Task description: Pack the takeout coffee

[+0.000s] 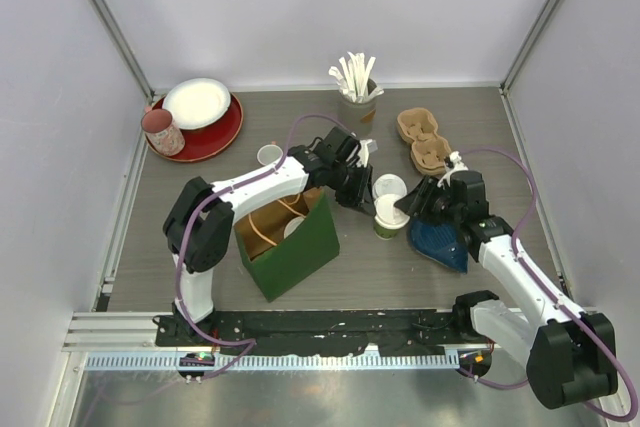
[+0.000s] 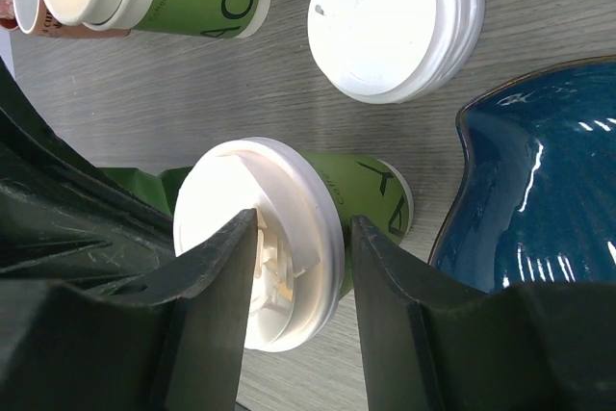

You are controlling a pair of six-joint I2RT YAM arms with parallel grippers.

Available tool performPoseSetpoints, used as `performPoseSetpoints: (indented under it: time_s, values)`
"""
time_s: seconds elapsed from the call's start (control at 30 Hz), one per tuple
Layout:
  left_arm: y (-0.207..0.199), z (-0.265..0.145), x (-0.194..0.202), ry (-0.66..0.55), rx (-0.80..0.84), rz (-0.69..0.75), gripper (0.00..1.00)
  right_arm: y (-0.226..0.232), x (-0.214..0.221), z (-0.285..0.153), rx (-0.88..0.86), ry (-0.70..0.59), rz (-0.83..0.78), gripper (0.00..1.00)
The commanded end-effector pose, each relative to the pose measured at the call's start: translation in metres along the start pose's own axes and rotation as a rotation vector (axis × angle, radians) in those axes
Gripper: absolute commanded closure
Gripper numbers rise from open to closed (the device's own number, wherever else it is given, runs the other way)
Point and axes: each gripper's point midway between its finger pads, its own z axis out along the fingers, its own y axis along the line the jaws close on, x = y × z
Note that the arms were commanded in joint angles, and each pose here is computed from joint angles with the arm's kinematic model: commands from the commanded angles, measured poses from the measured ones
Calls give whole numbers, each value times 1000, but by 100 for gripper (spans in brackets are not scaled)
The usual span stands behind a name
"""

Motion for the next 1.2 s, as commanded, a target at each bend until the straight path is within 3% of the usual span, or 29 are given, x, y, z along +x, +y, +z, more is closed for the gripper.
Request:
performPoseSetpoints:
  time_s: [0.0, 0.37, 0.53, 0.87, 1.17]
  values:
    - [48, 36, 36, 94, -115, -74, 88, -8, 22, -1, 12, 56, 45, 54]
    - [59, 44, 42, 119, -146, -99, 91, -13, 26, -2, 37, 67, 46, 54]
    - [35, 27, 18, 73, -116, -16, 90, -6, 9, -7, 51, 42, -2, 53]
    - [0, -4, -12, -7, -72, 88, 79, 3, -6, -12, 62, 54, -66, 48]
    - [-14, -14, -22, -27, -47, 124, 75, 10, -20, -22, 76, 42, -117, 44]
